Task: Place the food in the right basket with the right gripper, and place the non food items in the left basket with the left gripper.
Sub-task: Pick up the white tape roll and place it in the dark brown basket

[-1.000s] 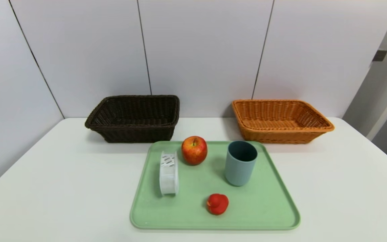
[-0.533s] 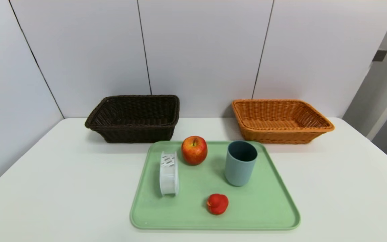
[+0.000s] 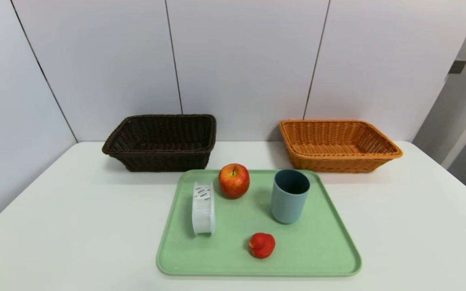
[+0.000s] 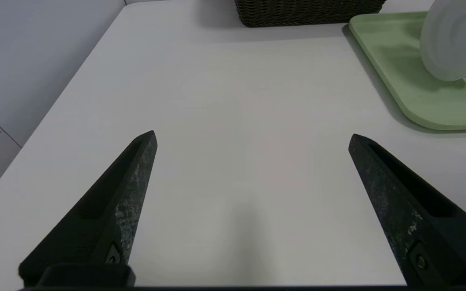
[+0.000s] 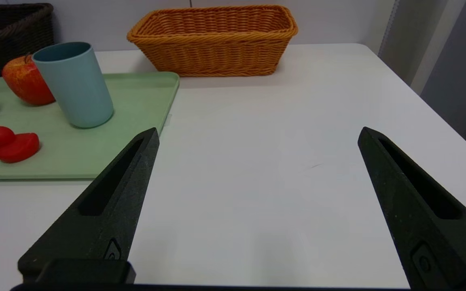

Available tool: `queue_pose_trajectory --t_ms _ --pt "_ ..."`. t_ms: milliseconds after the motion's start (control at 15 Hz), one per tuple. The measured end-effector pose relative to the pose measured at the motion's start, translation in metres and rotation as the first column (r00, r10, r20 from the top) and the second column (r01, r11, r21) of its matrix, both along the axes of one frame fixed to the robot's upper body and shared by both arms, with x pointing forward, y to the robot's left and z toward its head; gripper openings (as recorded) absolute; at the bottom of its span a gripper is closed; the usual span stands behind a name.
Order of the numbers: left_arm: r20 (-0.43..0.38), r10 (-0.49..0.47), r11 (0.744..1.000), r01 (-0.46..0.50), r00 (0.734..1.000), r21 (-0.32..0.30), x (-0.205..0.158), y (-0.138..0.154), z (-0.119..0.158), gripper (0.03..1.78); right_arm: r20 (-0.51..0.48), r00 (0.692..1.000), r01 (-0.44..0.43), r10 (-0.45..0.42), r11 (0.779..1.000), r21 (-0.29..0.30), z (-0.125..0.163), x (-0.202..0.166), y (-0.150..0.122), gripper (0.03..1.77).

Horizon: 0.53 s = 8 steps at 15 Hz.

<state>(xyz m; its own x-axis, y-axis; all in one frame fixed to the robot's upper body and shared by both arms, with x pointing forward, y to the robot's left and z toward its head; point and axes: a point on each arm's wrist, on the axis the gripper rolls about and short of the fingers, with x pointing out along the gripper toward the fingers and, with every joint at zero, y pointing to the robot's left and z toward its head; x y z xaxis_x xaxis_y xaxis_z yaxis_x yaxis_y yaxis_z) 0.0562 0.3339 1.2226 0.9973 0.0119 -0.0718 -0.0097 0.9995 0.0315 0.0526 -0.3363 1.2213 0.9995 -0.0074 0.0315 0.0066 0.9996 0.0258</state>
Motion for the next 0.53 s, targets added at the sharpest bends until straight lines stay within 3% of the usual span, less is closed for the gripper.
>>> queue_pose_trajectory --t_ms 200,533 --pt "-0.049 0.001 1.0 -0.001 0.999 0.004 -0.003 0.0 0.043 1.69 -0.068 0.998 -0.013 0.012 1.0 -0.002 0.032 -0.005 0.0 1.7" --pt "-0.271 -0.016 0.994 0.044 0.962 0.098 0.021 0.0 0.108 1.69 -0.236 0.97 -0.056 0.05 0.998 -0.017 0.088 0.017 0.0 1.7"
